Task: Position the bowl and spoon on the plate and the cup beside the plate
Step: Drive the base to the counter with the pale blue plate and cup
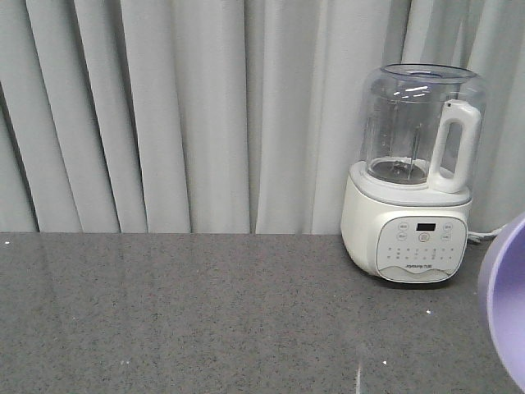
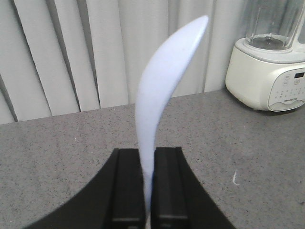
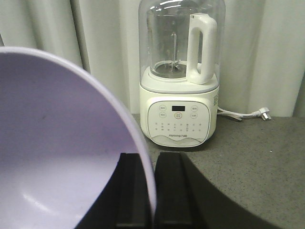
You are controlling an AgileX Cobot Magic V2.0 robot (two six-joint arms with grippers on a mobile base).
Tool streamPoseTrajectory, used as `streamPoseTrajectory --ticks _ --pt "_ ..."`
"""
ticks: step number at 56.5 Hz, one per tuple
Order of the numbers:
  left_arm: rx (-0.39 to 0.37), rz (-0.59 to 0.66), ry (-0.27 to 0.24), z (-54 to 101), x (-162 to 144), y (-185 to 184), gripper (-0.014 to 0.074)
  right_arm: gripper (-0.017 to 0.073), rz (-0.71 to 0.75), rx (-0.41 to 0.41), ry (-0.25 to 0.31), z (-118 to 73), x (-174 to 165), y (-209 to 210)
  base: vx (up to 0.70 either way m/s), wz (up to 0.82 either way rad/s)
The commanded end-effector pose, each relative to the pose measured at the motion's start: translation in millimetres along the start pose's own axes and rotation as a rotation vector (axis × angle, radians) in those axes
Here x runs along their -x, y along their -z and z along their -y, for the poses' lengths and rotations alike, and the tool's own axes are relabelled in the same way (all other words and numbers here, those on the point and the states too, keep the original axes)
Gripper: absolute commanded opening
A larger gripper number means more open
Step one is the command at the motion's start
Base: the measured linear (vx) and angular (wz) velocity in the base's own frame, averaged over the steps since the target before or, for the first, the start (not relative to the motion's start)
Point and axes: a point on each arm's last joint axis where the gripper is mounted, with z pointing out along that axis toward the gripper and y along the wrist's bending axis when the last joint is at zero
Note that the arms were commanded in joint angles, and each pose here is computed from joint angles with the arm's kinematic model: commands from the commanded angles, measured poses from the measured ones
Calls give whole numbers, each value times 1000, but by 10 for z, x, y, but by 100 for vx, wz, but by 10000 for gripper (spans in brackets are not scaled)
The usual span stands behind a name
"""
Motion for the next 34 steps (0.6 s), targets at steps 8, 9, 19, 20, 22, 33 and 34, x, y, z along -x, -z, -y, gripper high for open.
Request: streamPoseTrajectory --ticks 8,9,19,20,22,33,34 --pt "-11 106 7 14 134 51 -3 -9 109 -20 -12 12 151 29 -3 -10" --pt "-11 106 7 14 134 51 -3 -9 109 -20 -12 12 151 29 -6 -22" --pt "-11 106 7 14 134 51 -3 -9 108 -20 -15 13 151 27 -9 -34" --pt "-11 106 7 14 134 51 -3 -9 108 -21 -15 13 150 27 -12 -46" --pt "-11 106 7 14 134 51 -3 -9 108 -21 -15 13 150 27 -13 -50" --pt "-11 106 7 14 134 51 -3 -9 108 -21 -15 13 150 27 -15 -59" --pt "-11 106 7 14 134 51 -3 -9 108 -21 -15 13 150 27 -17 -65"
